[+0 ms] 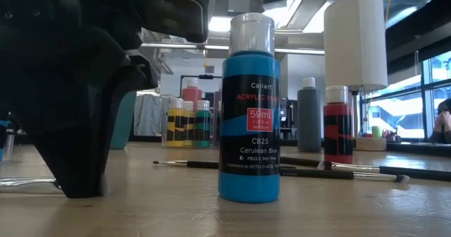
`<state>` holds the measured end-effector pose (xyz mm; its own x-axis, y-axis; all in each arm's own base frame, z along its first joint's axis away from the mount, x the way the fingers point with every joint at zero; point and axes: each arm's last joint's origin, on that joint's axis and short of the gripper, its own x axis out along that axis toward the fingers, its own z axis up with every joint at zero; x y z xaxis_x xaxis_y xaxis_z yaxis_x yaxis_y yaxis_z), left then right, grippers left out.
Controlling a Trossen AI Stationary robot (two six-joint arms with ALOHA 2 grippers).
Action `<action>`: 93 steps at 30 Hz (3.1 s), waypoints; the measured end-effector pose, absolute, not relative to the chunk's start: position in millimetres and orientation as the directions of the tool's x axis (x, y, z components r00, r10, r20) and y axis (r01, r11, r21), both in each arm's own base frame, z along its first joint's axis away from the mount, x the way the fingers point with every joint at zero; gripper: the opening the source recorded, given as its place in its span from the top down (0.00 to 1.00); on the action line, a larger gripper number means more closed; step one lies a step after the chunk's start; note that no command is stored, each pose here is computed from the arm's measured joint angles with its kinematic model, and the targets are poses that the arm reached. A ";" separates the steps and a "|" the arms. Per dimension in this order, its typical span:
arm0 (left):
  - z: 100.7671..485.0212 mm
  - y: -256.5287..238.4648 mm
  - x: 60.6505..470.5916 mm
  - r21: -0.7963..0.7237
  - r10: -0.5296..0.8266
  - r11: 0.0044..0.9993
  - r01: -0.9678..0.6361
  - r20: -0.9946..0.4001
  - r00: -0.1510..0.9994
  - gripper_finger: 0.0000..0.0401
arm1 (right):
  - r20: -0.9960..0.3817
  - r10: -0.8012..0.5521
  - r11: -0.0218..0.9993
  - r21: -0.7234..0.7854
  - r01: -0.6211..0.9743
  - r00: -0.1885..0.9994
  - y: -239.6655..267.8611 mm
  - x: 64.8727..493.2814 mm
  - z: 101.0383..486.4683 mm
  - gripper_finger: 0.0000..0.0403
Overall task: Pick & Place Paint Supplies
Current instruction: Put the black paint brush into the green cup
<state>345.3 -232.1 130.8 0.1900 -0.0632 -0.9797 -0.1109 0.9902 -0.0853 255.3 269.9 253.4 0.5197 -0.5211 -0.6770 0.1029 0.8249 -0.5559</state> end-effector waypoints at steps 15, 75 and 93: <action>130.8 -232.3 345.2 -0.092 -0.069 0.988 -0.120 -0.980 0.187 0.99 | -0.677 -0.521 0.825 -0.556 0.103 0.520 269.8 255.3 253.4 0.64; 201.0 -246.8 347.7 0.041 0.075 0.988 -0.151 -0.971 0.225 0.99 | -0.676 -0.523 0.823 -0.559 0.102 0.518 269.4 255.1 253.6 0.64; 356.3 -235.7 329.0 0.358 0.436 0.899 -0.250 -0.703 0.561 0.99 | -0.675 -0.524 0.822 -0.560 0.102 0.519 269.5 255.0 253.6 0.64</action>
